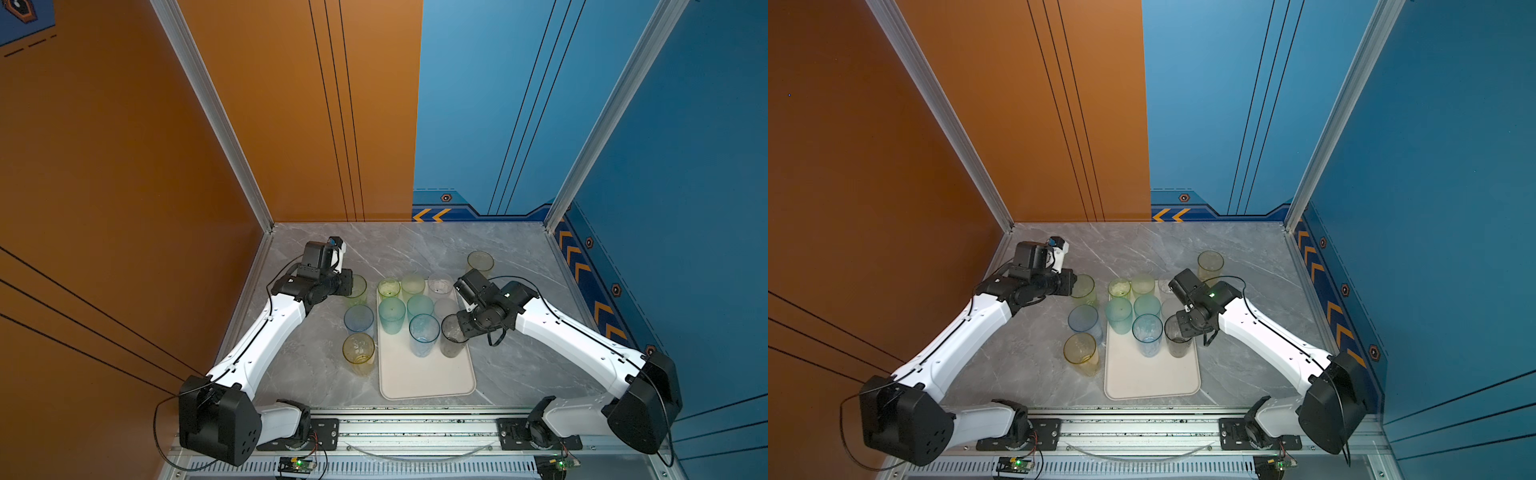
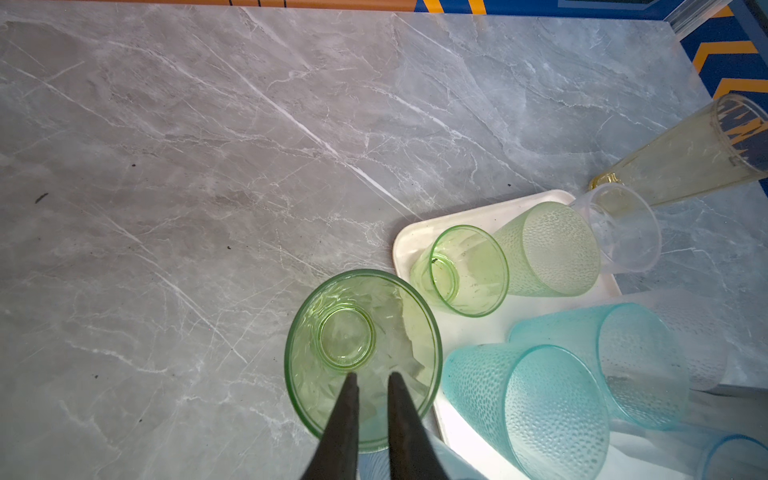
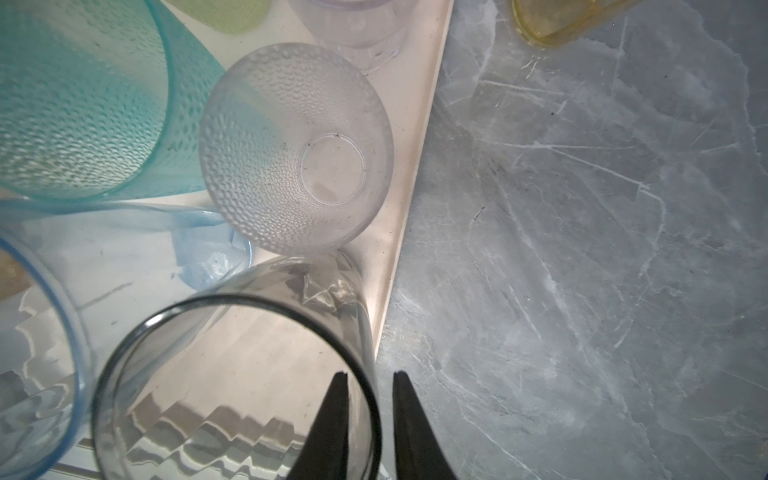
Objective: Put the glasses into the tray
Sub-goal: 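Lower the grey cup onto the tray corner nearest the right gripper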
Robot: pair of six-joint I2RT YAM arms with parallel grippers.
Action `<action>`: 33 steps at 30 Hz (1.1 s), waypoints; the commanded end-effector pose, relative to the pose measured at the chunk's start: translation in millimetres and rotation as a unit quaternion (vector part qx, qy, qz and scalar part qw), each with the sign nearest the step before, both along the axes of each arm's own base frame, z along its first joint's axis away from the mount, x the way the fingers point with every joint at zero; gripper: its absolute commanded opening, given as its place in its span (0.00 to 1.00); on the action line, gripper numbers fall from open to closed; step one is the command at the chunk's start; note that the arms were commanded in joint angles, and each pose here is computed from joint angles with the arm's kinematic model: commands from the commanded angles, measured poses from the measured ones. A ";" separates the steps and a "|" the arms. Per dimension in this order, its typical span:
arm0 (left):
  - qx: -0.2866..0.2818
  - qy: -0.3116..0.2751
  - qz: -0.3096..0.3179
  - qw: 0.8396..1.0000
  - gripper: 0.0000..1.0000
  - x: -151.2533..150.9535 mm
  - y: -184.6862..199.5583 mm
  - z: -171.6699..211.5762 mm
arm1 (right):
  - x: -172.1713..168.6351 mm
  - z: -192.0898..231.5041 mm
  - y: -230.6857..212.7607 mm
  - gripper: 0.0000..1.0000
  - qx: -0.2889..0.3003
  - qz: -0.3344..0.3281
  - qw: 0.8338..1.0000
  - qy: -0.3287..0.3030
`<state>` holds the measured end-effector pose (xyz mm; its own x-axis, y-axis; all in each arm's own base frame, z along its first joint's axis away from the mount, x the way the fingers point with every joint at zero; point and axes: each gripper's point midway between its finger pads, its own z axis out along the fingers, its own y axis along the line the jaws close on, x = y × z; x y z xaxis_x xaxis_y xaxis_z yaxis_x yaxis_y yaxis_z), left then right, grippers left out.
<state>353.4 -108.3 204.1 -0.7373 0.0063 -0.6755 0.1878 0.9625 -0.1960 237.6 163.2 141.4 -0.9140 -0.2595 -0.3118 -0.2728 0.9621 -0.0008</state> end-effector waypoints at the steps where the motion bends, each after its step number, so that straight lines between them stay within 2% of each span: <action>1: 0.015 0.006 -0.007 1.000 0.16 -2.3 0.8 2.8 | 0.4 8.0 0.0 0.22 0.013 -0.004 1.000 -0.011; 16: 0.068 0.034 0.011 0.997 0.16 -13.2 20.4 -5.1 | 10.7 49.6 -8.1 0.35 0.041 -0.011 0.997 -0.064; 24: 0.104 0.061 0.026 0.992 0.16 -16.7 32.7 -11.3 | 28.4 91.2 -31.6 0.37 0.055 -0.038 0.990 -0.125; 33: 0.102 0.085 0.020 0.991 0.15 -9.2 27.5 -23.1 | 47.2 111.8 -28.0 0.36 0.080 -0.040 0.983 -0.161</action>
